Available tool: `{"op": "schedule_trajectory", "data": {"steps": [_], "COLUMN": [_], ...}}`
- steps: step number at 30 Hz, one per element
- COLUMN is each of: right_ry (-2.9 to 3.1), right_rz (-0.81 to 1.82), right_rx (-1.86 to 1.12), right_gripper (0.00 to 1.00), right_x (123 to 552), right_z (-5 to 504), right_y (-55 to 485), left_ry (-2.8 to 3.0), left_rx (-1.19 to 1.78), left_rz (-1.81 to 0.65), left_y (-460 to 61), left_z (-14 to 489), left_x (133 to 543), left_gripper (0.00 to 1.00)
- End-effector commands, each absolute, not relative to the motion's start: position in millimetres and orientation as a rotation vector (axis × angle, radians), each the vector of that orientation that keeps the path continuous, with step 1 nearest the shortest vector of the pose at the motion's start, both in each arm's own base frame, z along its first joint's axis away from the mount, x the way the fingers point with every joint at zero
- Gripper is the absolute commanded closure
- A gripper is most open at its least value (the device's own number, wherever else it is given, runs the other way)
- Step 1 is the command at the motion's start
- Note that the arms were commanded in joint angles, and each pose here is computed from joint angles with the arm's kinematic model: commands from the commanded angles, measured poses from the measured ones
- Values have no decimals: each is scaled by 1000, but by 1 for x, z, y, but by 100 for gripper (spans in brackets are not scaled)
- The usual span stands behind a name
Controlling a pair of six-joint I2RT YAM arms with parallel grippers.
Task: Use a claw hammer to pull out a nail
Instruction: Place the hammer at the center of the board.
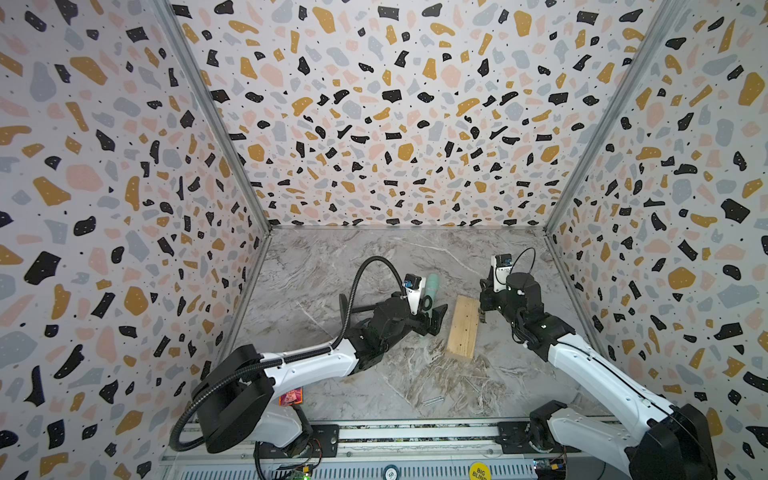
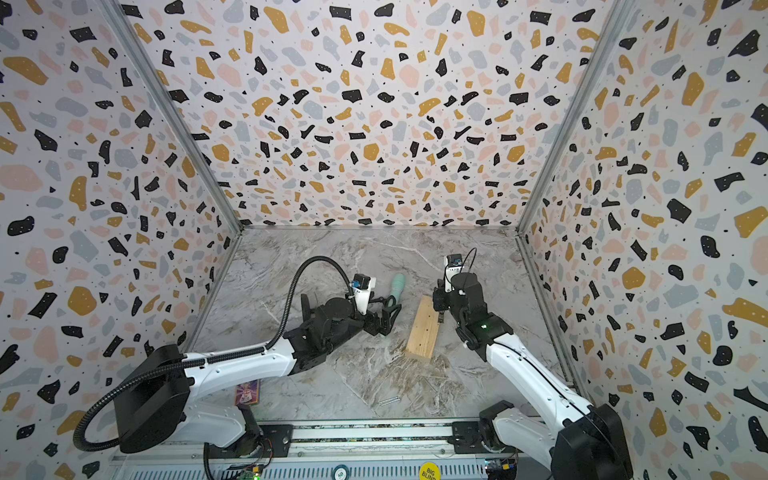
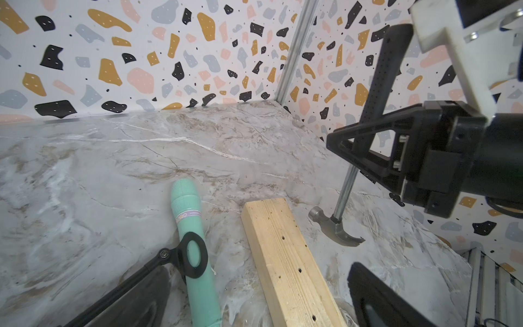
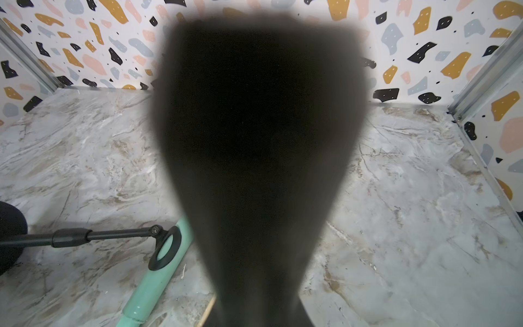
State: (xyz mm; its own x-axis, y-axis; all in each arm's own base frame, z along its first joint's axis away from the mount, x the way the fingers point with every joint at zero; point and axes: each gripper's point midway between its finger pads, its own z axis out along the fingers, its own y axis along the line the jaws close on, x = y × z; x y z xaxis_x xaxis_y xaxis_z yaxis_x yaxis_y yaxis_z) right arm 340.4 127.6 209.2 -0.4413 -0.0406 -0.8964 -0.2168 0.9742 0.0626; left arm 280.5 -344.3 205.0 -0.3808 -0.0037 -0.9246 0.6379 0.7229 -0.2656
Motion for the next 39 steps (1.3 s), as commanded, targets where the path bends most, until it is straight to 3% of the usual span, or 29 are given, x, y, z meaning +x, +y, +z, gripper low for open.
{"op": "schedule_trajectory", "data": {"steps": [1,15,30,39], "right_ry": [1984,2009,2225,2416], "right_rz": [183,141,-71,-112], "right_rx": [-140,42,88,152], "right_gripper": [100,100,100,100], "right_x": [345,343,326,294], "right_z": [232,235,187,138], "right_y": [121,72,36,27], "left_ry": [1834,2008,1985,1983], "left_rx": [633,927,803,770], "left_rz": [-807,-722,-633,-597], "left_y": [-366,-397,-395,-391], "left_z": [209,140,153,154], "left_x": [270,207,224,230], "left_gripper": [0,2,4,3]}}
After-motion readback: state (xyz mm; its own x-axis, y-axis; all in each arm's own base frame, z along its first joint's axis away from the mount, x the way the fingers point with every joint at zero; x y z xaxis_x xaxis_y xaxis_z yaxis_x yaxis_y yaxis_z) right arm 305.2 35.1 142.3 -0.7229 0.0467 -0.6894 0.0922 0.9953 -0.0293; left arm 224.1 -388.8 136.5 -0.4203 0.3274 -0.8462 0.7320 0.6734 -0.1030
